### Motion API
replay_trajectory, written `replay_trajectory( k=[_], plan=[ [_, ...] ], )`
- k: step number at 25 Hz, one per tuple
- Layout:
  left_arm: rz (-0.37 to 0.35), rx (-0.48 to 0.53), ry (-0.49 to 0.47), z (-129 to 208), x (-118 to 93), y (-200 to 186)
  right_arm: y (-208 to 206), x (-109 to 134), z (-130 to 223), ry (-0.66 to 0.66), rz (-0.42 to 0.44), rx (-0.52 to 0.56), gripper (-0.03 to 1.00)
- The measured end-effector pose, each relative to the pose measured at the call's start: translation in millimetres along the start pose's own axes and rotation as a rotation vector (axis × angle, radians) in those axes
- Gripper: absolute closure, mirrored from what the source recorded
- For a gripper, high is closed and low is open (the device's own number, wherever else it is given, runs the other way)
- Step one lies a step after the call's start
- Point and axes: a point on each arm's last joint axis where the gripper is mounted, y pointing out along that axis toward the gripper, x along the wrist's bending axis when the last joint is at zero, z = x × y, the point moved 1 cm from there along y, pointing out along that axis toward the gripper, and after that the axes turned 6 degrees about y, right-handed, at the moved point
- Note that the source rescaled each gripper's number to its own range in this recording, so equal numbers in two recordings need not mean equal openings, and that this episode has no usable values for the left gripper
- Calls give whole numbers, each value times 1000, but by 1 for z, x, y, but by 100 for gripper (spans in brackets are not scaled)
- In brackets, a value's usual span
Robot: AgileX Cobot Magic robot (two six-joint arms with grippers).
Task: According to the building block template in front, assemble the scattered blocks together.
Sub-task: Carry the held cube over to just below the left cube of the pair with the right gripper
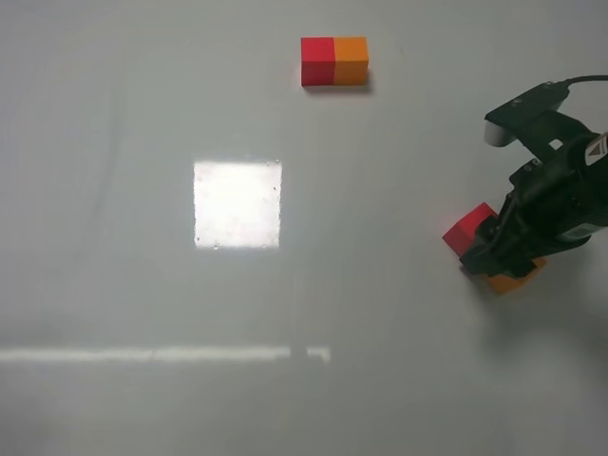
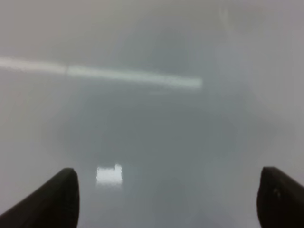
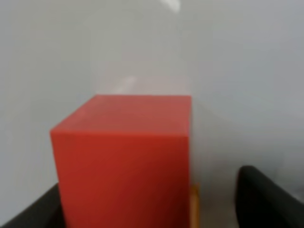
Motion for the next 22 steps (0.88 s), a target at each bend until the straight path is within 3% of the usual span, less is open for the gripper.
replay_trajectory(
  k=[5,11,19,22],
  plan=[
    [0,0,0,0,0,0,1,-1,2,-4,5,19,94],
    [0,0,0,0,0,0,1,-1,3,-33,7,36,94],
    [0,0,4,0,0,0,-7,2,7,-177,-39,136,94],
    [0,0,4,0,0,0,-21,12,-5,-262,-37,121,94]
  ],
)
